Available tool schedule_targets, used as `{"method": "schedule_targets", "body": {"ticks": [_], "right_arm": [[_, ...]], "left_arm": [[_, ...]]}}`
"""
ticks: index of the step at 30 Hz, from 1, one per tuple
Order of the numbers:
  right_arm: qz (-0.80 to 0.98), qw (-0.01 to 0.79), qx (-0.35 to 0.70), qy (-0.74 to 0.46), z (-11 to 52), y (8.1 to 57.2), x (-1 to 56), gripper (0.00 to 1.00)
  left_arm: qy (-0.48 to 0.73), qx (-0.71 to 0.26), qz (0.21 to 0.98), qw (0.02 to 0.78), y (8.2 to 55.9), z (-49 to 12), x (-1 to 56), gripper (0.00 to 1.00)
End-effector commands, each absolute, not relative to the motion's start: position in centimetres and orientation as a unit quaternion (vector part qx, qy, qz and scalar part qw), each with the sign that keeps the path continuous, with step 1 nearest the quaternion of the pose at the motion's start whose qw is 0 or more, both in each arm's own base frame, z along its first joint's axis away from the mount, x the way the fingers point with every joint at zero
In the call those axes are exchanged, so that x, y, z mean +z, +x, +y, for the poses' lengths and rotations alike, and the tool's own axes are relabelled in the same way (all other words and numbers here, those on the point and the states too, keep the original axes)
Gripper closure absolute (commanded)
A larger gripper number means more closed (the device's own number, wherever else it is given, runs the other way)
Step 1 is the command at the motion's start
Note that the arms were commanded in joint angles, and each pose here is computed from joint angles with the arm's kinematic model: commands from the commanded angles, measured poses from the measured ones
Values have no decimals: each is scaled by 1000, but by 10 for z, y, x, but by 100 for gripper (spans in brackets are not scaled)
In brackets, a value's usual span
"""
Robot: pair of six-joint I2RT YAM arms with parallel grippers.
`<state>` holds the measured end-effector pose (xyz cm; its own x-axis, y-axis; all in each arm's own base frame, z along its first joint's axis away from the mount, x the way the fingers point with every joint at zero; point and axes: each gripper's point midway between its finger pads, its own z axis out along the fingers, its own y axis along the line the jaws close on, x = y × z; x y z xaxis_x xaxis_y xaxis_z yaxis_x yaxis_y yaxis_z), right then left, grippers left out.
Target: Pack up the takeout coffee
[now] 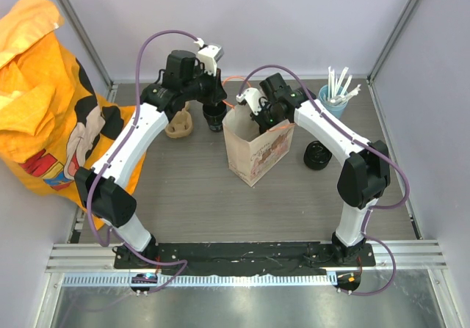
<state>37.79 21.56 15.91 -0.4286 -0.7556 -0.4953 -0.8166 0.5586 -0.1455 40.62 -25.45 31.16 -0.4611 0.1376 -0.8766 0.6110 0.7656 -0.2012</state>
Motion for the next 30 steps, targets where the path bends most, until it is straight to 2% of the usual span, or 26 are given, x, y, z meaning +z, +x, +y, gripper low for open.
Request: {"method": "schedule_targets", "body": {"ticks": [1, 20, 30], "right_arm": [[846, 270, 50, -457, 209, 380, 166, 99], [847, 276, 45, -451, 207, 382, 171, 98], [847, 276, 46, -452, 208, 381, 170, 89]], "left_arm": [[231, -264, 792, 499, 402, -252, 341, 100], [230, -265, 792, 500, 400, -250, 343, 99], [231, -266, 791, 500, 400, -252, 343, 98]]}}
